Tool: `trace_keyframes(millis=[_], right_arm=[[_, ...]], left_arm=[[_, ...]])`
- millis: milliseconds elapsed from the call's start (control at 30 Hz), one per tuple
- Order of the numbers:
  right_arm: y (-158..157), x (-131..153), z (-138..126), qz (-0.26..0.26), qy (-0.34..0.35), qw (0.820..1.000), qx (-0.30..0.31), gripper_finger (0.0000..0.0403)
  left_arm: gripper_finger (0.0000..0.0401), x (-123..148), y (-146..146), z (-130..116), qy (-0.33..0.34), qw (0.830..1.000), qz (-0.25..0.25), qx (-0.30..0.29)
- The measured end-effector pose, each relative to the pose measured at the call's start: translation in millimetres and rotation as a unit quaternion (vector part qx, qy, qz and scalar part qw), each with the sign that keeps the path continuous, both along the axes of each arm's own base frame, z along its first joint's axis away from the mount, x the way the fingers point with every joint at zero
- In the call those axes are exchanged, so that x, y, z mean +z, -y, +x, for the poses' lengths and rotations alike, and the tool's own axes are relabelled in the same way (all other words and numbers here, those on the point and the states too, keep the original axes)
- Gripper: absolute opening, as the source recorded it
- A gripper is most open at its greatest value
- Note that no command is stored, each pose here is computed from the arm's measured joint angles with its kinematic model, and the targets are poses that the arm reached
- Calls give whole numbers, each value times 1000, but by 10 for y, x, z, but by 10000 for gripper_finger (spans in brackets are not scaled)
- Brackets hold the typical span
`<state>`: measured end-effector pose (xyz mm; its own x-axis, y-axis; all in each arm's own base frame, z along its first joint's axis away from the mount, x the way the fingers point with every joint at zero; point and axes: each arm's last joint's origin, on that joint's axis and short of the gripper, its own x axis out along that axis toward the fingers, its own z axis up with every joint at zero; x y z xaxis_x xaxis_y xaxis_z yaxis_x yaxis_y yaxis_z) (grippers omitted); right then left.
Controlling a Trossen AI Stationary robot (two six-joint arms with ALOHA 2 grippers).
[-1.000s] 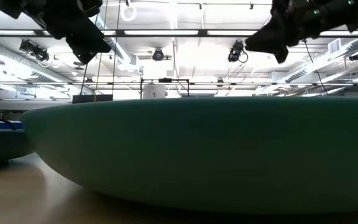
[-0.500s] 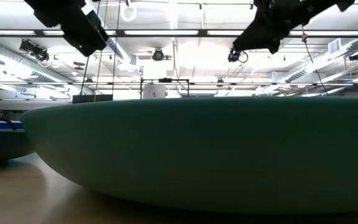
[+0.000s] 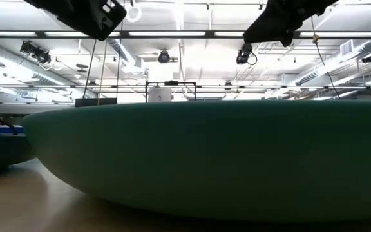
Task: Stack plastic plates
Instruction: Stack the green plate on top of the blue plate
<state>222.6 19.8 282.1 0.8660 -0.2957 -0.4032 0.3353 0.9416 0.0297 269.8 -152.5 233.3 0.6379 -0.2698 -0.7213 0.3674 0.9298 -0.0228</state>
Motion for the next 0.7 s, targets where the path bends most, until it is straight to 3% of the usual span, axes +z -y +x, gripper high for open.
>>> trace_keyframes(millis=[500,700], right_arm=[[-8,-14,-2,5,-8,1000,14,110],[-9,-9,1,5,-5,1000,14,110]], left_arm=[[139,-410,410,130,-24,983,112,-142],[139,-551,531,248,-25,975,138,-171]])
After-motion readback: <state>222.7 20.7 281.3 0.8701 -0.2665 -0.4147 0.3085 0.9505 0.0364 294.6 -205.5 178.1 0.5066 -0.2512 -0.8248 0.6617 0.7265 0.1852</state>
